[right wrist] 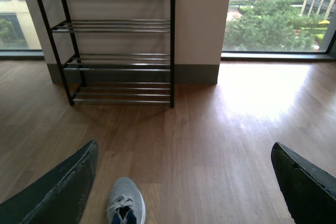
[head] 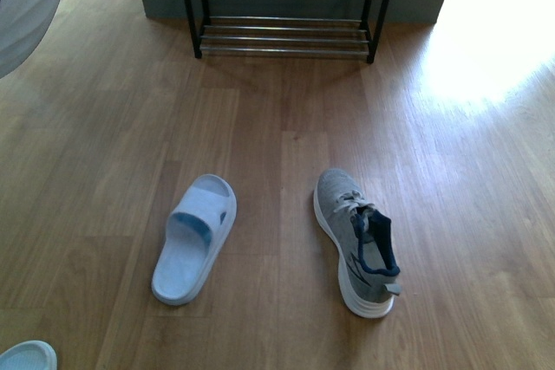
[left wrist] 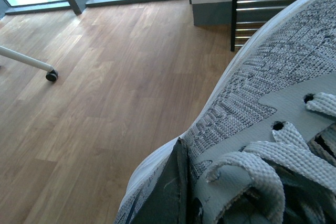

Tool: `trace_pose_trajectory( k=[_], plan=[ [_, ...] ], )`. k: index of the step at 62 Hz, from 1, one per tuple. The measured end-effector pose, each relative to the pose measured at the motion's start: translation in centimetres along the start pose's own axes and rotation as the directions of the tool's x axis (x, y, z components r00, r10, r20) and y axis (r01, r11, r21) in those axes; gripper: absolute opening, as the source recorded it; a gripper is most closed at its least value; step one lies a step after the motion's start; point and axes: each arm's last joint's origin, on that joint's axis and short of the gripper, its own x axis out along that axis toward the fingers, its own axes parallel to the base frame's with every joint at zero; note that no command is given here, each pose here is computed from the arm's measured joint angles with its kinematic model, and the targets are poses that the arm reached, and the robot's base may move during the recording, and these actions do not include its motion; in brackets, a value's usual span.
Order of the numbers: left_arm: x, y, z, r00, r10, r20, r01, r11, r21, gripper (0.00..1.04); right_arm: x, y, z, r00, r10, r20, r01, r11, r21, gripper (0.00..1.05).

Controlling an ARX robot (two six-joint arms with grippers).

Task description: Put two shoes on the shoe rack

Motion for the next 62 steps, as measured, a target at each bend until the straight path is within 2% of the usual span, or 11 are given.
trace_pose_trajectory(
  k=[42,45,50,62],
  plan=[
    [0.0,0.0,0.0,1.0,0.001,0.0,-0.001,1.0,-0.001,0.01,0.0,0.0,0.0,1.0,0.004,0.0,-0.004,1.0,0.0,0.96],
    [0.0,0.0,0.0,1.0,0.001,0.0,-0.001,1.0,-0.001,0.01,0.1,0.1,-0.2,0.996,0.072,-0.057,-0.073,0.997,-0.015,0.96],
    [0.0,0.0,0.0,1.0,0.004,0.0,-0.004,1.0,-0.001,0.01,1.1,0.6,-0.8,0.957,0.22,-0.189,-0.228,0.973,-0.026,0.96],
    [0.0,0.0,0.0,1.0,0.001,0.0,-0.001,1.0,-0.001,0.01,7.3,1.3,-1.9,0.925,0.218,-0.31,-0.261,0.96,-0.104,0.96]
  ],
)
